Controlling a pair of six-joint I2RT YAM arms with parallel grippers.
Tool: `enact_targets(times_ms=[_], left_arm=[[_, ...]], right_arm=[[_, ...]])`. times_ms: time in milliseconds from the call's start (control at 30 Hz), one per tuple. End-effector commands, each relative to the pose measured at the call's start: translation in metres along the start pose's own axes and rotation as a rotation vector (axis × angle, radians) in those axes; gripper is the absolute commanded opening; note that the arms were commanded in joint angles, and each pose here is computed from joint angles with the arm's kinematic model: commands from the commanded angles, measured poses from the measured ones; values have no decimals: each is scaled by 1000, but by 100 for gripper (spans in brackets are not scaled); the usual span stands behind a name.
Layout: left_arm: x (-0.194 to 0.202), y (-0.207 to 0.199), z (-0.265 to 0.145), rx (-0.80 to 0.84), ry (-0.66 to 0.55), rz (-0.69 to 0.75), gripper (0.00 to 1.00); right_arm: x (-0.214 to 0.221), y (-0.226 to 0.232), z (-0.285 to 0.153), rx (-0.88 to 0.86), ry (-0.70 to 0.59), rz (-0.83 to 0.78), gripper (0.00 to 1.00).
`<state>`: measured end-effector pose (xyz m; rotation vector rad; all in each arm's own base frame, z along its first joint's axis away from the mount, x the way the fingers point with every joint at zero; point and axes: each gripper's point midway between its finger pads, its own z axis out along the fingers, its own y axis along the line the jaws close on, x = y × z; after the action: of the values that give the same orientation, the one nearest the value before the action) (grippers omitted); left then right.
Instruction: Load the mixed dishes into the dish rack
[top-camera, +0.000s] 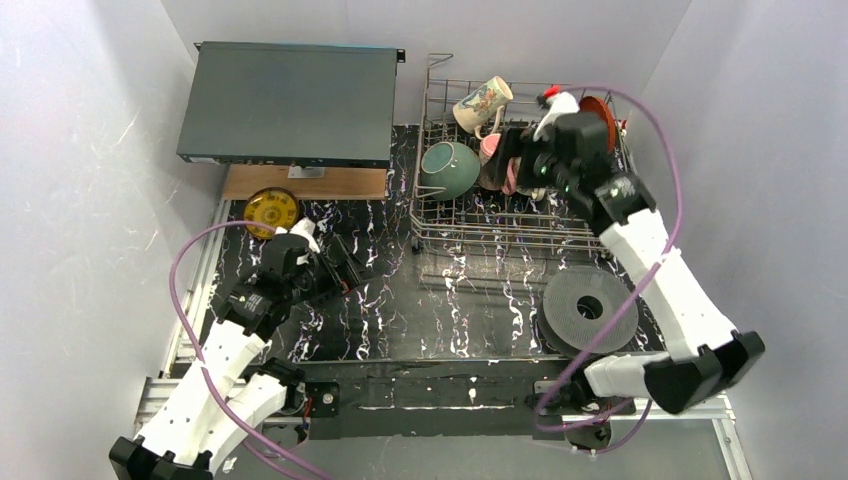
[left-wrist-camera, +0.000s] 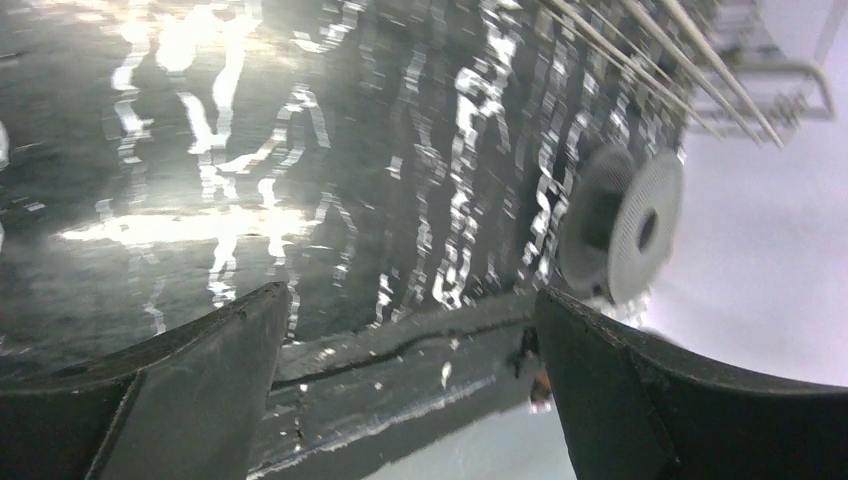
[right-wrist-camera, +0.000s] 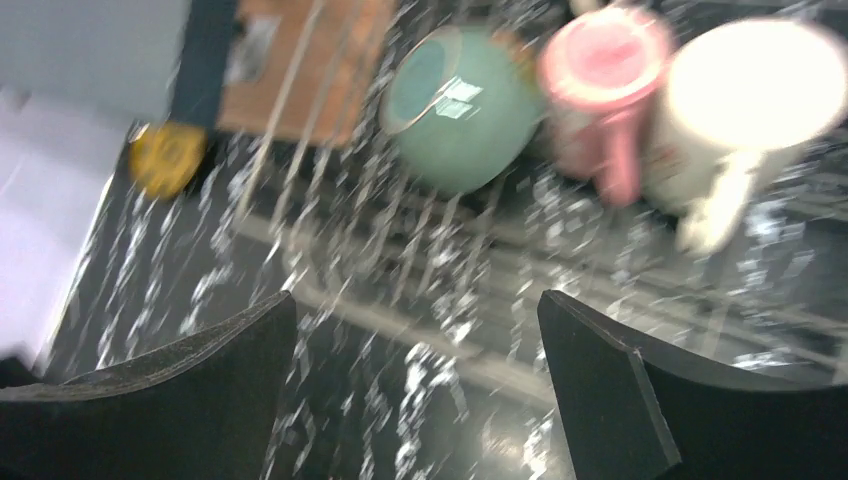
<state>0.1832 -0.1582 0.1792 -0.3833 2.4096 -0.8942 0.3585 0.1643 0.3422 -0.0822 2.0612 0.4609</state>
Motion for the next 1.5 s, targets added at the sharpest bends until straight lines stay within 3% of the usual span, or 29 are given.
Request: enact_targets(times_ms=[0,133,333,500,633,733,967,1233,1467], left_arm=[[-18,55,5,-249,-190,-164,93],[-37,71,17,-306,-306,-264,92],[-75,107,31,-355,-520,-455,87],[-118,137,41,-320,-611,-670,87],[-153,165,48,-320,-683,-758,86],[-179,183,49,-319,-779,-767,84],[-213,230,71,-263,-840,-906,72],[-243,263,81,-290,-961,-837,65],[-248,277,93,-268,-989,-883,52]], right_arm=[[29,83,-46,-329,-35,32,98],[45,87,-66,-376,-29,30,98],[44,69,-97,-342,-119,-40,98],[44,61,-114,-333,-152,-90,98],[47,58,-122,-336,-164,-109,98],[50,53,-125,-323,-170,-122,98],[53,36,-129,-249,-190,-138,98],[50,27,-137,-214,-218,-137,98],[50,26,-139,-205,-216,-122,98]])
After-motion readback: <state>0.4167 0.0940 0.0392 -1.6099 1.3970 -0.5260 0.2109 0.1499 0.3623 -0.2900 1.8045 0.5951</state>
